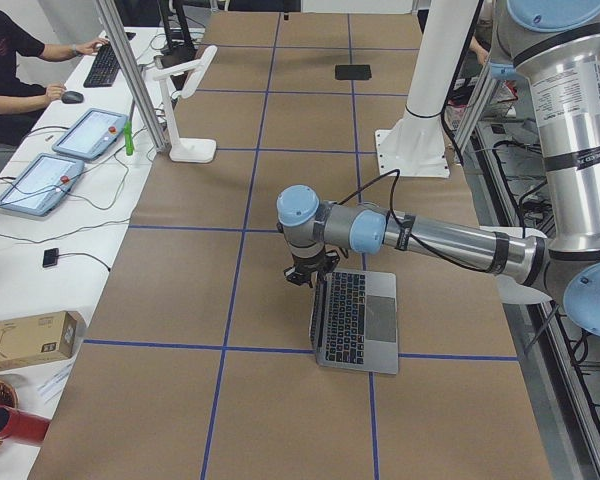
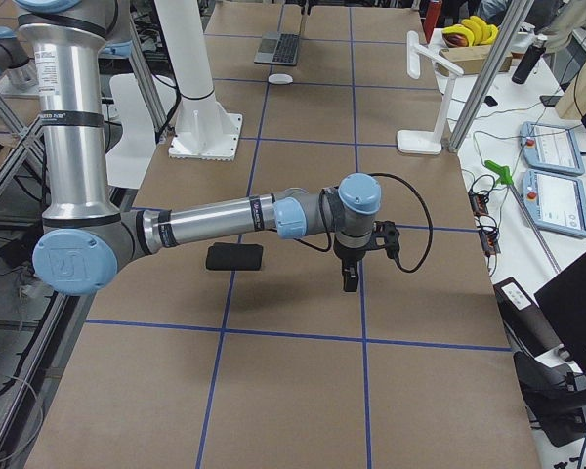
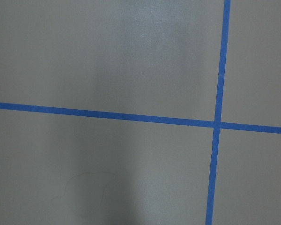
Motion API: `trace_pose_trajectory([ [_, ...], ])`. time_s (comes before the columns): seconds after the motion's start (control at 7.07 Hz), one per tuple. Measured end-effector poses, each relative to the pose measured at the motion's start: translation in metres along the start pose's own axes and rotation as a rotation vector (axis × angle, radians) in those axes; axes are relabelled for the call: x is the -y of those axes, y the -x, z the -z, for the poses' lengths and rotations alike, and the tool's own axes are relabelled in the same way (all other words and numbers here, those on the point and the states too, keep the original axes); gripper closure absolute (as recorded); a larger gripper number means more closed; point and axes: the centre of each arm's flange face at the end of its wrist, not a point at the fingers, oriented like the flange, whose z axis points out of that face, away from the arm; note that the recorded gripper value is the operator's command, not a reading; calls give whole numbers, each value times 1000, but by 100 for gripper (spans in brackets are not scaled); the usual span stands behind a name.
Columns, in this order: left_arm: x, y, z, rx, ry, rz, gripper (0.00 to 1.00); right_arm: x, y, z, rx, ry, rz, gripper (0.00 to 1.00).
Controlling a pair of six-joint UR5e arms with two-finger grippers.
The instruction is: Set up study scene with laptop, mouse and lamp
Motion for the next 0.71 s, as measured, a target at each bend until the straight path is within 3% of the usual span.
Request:
trace_pose_trajectory([
  [0.71,0,2,1,3,-1,5,89,-1,0,0,0,0,0,0],
])
